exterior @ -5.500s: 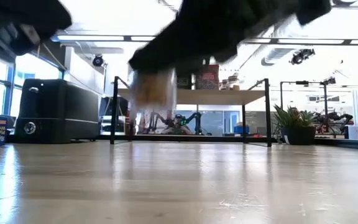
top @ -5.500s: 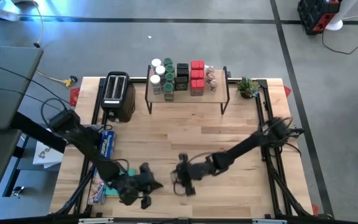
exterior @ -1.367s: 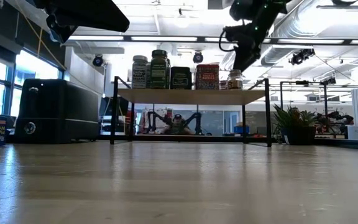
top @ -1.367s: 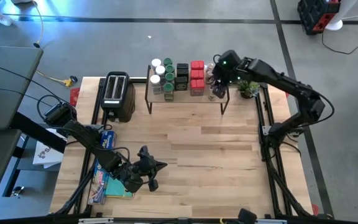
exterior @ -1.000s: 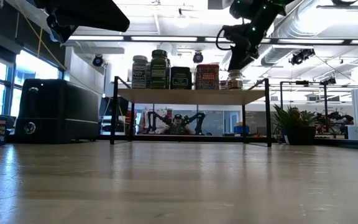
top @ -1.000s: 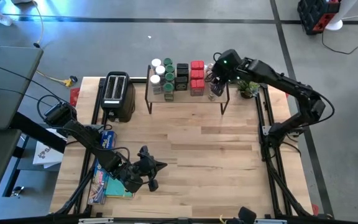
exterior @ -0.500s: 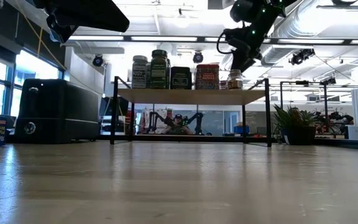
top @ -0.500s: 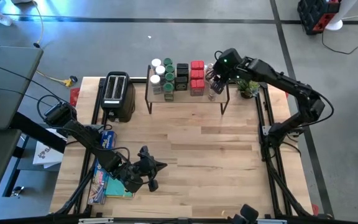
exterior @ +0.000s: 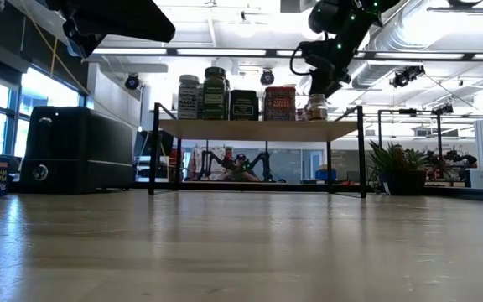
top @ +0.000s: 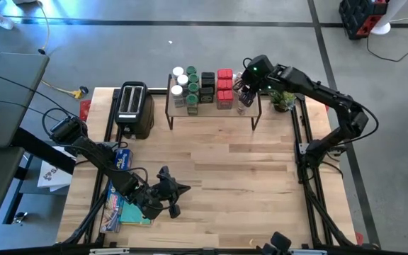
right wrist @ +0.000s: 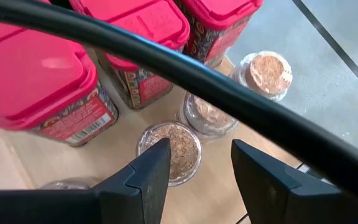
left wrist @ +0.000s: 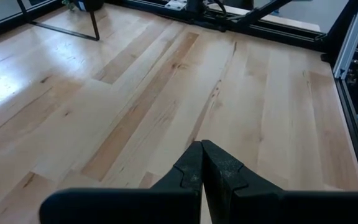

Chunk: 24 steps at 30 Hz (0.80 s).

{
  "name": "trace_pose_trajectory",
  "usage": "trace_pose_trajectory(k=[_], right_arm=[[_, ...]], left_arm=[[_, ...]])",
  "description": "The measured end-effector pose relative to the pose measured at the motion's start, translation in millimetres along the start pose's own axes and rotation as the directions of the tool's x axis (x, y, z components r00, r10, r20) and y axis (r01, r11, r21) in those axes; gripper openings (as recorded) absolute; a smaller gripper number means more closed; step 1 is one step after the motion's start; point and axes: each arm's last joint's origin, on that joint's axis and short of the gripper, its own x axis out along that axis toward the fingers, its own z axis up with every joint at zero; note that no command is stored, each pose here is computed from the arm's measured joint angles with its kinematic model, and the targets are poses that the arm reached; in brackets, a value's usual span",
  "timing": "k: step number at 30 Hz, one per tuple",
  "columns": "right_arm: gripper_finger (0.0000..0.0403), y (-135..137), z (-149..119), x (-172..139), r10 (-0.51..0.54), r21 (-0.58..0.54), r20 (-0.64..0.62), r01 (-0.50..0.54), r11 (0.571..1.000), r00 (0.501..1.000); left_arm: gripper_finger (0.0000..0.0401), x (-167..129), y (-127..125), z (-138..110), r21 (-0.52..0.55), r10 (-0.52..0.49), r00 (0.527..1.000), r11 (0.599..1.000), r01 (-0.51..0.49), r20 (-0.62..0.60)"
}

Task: Shelf spices
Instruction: Put the transparent seasoning bottle on the shelf aligned with the other transparent seasoning bottle

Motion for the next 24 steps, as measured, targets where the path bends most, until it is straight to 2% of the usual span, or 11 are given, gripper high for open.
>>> trace_pose_trajectory(k=[13, 19, 24], right_arm=[[0.0167, 2, 4, -1, -0.002, -0.007, 0.04, 0.003, 1.0, 0.999], [0.0167, 18, 7, -40, 0.027, -0.057, 0.143, -0.019, 0.998, 0.989], [0.0167, 45, -5, -68, 0.15, -0.185, 0.118, -0.127, 0.975, 0.982]], left_arm=[[0.0, 0, 0, 0, 0.004, -0.002, 1.0, 1.0, 0.002, 0.002], [0.0, 0, 0, 0, 0.004, -0.002, 1.0, 1.0, 0.002, 0.003], [0.0, 0, 0, 0, 0.004, -0.002, 1.0, 1.0, 0.002, 0.003]])
